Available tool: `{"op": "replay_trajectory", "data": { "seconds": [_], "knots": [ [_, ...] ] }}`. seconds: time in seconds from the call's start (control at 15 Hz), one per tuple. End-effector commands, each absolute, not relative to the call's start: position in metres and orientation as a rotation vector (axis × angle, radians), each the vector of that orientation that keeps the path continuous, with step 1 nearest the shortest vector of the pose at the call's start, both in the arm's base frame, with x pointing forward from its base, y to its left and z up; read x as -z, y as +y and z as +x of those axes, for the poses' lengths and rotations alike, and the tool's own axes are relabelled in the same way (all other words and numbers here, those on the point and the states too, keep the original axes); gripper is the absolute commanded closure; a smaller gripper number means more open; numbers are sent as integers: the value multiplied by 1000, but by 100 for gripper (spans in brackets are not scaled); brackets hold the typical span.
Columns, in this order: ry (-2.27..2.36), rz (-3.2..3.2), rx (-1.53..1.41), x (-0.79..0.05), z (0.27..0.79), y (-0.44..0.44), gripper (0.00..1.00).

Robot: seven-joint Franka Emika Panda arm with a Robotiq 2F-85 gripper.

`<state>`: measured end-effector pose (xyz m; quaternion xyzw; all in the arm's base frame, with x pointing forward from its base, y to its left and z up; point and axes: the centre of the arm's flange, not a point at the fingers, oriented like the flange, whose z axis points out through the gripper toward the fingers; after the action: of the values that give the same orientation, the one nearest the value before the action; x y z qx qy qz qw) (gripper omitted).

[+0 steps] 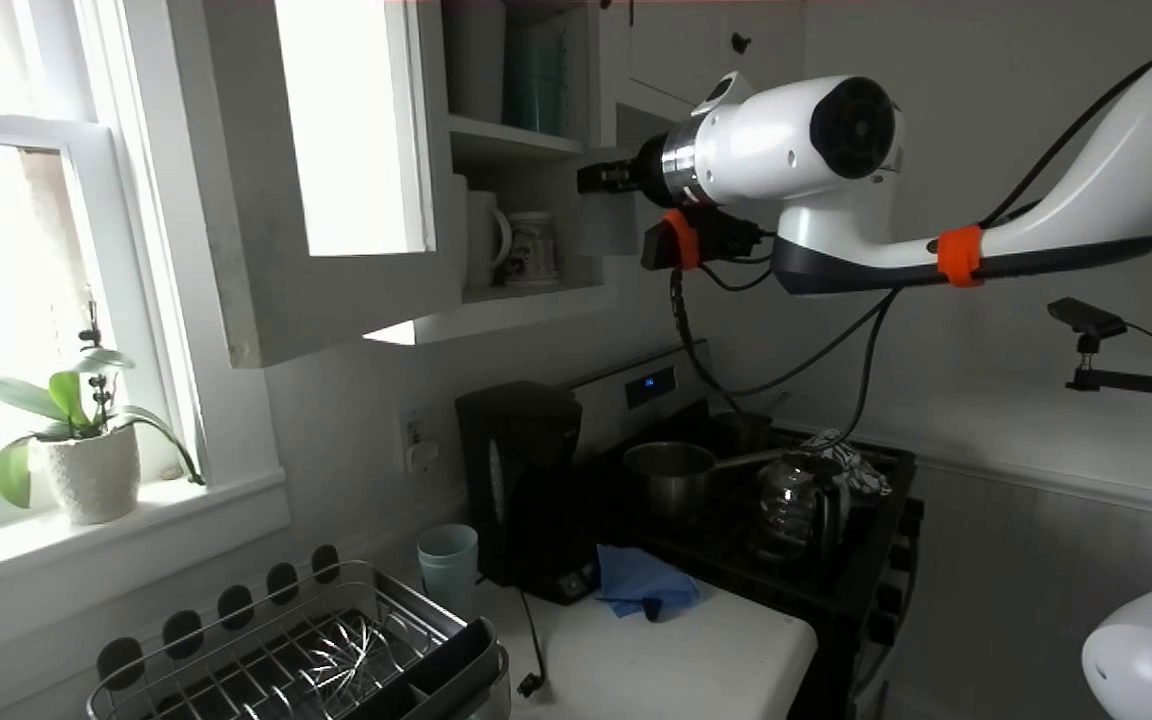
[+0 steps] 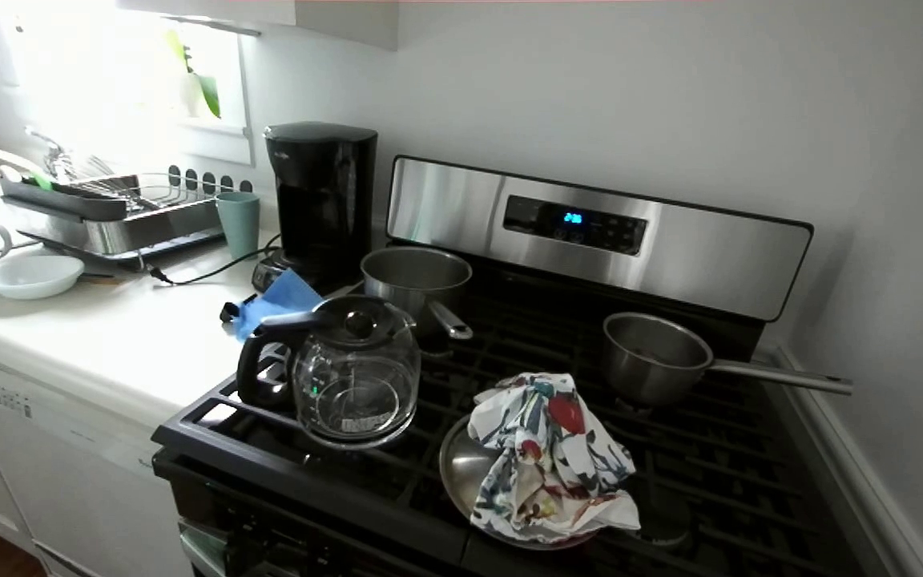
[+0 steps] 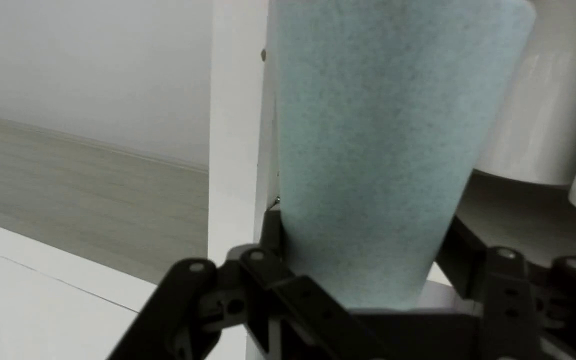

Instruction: Turn the cup close to the edge upside down, then put it in the cabinet

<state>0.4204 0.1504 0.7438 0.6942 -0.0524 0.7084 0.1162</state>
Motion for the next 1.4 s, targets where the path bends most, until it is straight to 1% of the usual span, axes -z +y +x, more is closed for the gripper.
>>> {"op": "replay_trajectory", "data": {
  "seconds": [0.0,0.67,1.33],
  "knots": [
    [-159,1973,-2158,-743,445,161,50],
    [-184,2020,-2192,-727,485,162,50],
    [-89,2057,-2184,-711,501,175,50]
  ]
}}
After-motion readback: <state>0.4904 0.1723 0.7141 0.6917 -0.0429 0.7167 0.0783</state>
